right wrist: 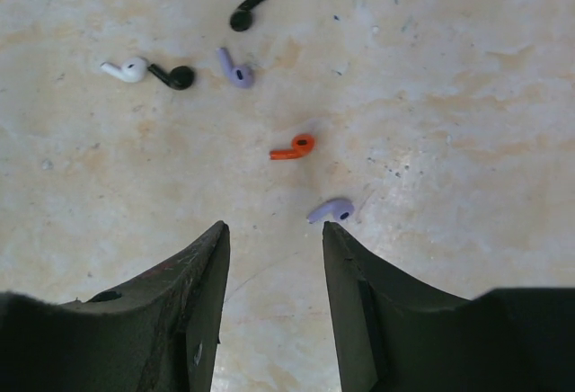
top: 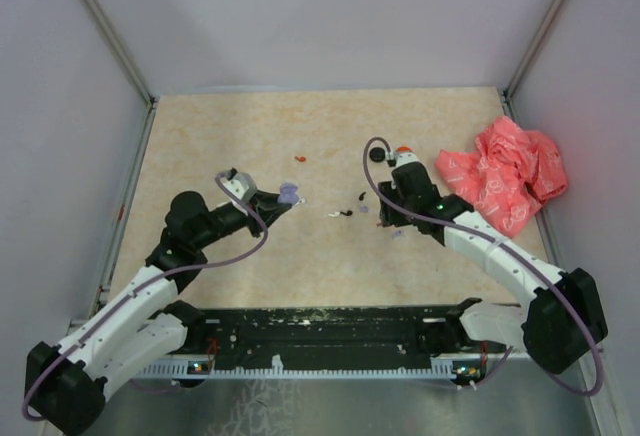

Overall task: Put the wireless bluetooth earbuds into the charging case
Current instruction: Pick up the earbud from the center of the board.

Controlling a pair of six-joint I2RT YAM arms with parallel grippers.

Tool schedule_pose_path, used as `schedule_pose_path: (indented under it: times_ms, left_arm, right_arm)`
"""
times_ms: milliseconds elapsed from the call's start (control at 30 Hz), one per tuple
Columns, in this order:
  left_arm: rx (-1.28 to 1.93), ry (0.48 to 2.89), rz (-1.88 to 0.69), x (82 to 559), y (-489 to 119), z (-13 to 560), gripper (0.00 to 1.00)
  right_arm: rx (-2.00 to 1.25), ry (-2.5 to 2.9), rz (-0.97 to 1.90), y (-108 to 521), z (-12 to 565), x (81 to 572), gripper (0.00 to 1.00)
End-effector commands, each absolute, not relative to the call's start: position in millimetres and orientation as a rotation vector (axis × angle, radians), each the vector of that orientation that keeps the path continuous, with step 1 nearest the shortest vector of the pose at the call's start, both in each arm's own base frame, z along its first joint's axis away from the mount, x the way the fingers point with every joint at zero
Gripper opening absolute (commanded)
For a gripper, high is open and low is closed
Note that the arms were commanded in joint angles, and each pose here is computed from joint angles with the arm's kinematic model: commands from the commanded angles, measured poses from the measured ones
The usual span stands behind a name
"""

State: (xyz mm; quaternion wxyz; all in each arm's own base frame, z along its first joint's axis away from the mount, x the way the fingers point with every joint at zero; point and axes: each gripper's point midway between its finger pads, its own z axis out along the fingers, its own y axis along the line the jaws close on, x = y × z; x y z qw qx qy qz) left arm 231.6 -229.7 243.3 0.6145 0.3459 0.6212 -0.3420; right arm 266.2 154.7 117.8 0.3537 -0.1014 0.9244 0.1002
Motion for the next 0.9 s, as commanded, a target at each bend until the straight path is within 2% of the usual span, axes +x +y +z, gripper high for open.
schedule_pose_path:
  times_ms: [0,500,867]
  left_arm:
    - [0.843,1.381,-0.744,233.3,-227.5,262.0,0.0]
    - [0.869,1.439,-0.696,237.3,-220.9,251.1,0.0]
    - [0.885,1.46,-0.723,236.3,-223.8,247.0,0.0]
  right_arm:
    - [-0.129,2.422,0.13,129.9,102.6,270.3,0.45]
    - [0.177,2.458,0.05,112.5,59.8,282.1,0.37]
    - [0.23,2.518,0.054,115.1,40.9,277.5,0.31]
